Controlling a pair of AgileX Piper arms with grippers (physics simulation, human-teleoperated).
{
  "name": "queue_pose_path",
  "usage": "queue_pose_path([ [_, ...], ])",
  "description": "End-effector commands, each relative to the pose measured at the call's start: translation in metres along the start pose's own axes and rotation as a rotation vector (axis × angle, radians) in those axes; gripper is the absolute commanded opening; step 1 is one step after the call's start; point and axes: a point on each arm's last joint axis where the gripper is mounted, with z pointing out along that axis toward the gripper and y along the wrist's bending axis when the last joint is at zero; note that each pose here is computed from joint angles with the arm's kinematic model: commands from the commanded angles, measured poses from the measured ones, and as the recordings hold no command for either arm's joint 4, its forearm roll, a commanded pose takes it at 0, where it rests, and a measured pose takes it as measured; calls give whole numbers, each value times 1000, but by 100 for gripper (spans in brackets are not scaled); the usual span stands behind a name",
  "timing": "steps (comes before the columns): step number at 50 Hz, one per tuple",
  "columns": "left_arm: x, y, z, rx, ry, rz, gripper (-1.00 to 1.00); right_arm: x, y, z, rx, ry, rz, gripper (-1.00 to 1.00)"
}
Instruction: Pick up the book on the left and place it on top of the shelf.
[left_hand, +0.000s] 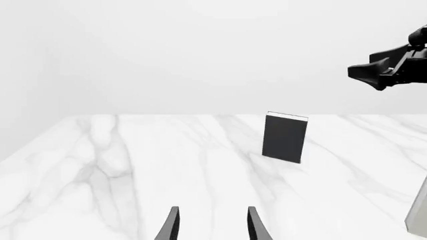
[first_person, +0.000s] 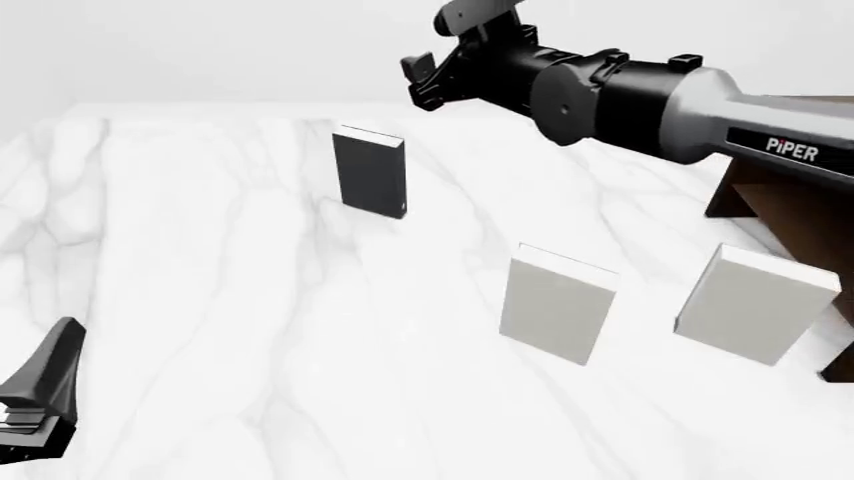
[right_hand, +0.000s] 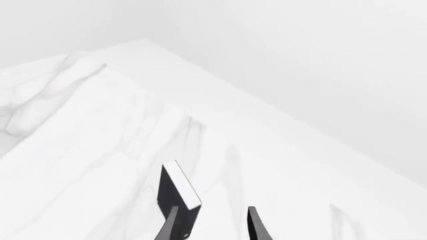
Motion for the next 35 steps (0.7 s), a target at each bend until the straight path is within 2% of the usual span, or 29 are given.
queue_pose_path([
  [1, 0, 0, 0, 0, 0, 0, 100, 11, 4, 19, -4, 9, 18, 100],
  [22, 0, 0, 0, 0, 0, 0, 100, 30, 13, 39, -16, 21, 57, 100],
  [35, 0, 0, 0, 0, 0, 0, 100, 53, 15, 54, -13, 48, 70, 100],
])
